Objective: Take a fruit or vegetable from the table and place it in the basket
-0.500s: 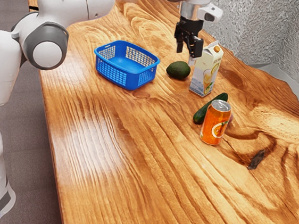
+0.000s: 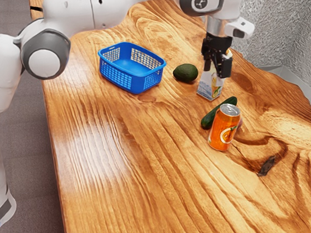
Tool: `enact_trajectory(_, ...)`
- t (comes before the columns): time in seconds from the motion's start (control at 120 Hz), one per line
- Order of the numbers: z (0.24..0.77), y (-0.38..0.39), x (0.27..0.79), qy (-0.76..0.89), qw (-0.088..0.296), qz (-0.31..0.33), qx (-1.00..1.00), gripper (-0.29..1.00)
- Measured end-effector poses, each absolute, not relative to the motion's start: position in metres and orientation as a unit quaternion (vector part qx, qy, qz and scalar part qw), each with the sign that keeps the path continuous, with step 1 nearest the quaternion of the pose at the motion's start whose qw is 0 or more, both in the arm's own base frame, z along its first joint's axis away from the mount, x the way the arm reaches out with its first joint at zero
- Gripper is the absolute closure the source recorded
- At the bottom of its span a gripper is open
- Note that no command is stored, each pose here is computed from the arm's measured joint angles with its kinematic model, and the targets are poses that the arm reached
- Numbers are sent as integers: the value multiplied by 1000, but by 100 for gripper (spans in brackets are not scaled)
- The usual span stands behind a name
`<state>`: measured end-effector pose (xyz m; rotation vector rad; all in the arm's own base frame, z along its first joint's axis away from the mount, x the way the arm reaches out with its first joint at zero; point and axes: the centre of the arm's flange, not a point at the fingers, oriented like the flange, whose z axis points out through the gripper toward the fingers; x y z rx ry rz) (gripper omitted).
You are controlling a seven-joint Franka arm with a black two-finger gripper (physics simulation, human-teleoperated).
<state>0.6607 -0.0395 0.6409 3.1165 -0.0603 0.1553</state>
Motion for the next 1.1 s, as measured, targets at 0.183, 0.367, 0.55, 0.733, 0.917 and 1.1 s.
enact_trajectory(0.183, 643, -48, 665, 7, 18, 70, 997, 0)
enact_trajectory(0.367, 642, -60, 669, 51, -2, 83, 995, 0)
enact_trajectory(0.55, 632, -70, 686, 113, -2, 120, 986, 0)
enact_trajectory(0.733, 612, -59, 717, 171, 18, 164, 971, 0)
enact_trajectory(0.917, 594, -56, 735, 209, 33, 178, 961, 0)
enact_trajectory(1.1, 573, -52, 747, 241, 18, 185, 953, 0)
